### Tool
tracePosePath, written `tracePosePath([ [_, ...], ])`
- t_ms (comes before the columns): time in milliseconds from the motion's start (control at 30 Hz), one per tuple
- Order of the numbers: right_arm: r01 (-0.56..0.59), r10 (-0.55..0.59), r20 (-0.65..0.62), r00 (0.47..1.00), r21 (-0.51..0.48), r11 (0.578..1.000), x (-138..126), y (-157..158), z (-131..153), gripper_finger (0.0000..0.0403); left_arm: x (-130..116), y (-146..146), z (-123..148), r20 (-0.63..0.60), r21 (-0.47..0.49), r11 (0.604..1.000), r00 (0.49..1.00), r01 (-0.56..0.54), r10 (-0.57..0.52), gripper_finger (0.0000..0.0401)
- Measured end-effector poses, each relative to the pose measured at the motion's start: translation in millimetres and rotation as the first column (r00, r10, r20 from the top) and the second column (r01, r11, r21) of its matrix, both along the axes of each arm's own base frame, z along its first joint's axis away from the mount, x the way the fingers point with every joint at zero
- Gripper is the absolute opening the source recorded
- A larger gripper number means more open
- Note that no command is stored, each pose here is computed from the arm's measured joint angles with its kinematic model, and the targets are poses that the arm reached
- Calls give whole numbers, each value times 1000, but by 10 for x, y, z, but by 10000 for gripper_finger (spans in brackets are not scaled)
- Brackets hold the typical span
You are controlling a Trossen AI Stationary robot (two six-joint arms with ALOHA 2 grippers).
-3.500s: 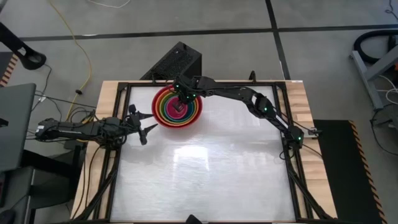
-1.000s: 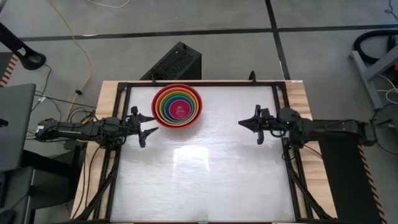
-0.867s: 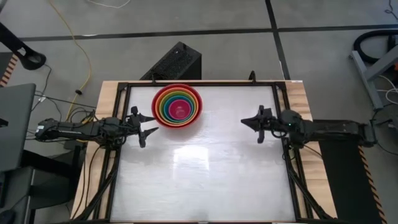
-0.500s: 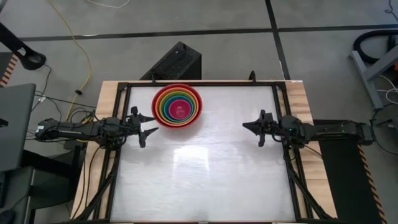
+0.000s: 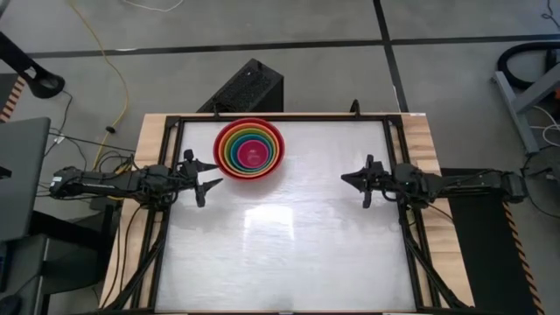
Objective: Nest bowls inside each other
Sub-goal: Return to Home Position
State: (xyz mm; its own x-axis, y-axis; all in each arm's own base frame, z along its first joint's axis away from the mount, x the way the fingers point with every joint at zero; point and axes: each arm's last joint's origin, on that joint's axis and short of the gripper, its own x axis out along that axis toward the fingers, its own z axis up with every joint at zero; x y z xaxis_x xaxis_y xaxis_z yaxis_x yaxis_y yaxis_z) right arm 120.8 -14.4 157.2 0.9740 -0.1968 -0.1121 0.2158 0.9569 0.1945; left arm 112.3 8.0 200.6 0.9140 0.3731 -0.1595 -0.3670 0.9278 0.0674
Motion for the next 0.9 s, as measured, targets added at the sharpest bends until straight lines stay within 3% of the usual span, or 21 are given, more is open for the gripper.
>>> tracePosePath([
  [900,0,0,-12,1000,4,1000,-2,0,-16,49,0,0,-2,-1,-1,1000,1000,0,0,213],
])
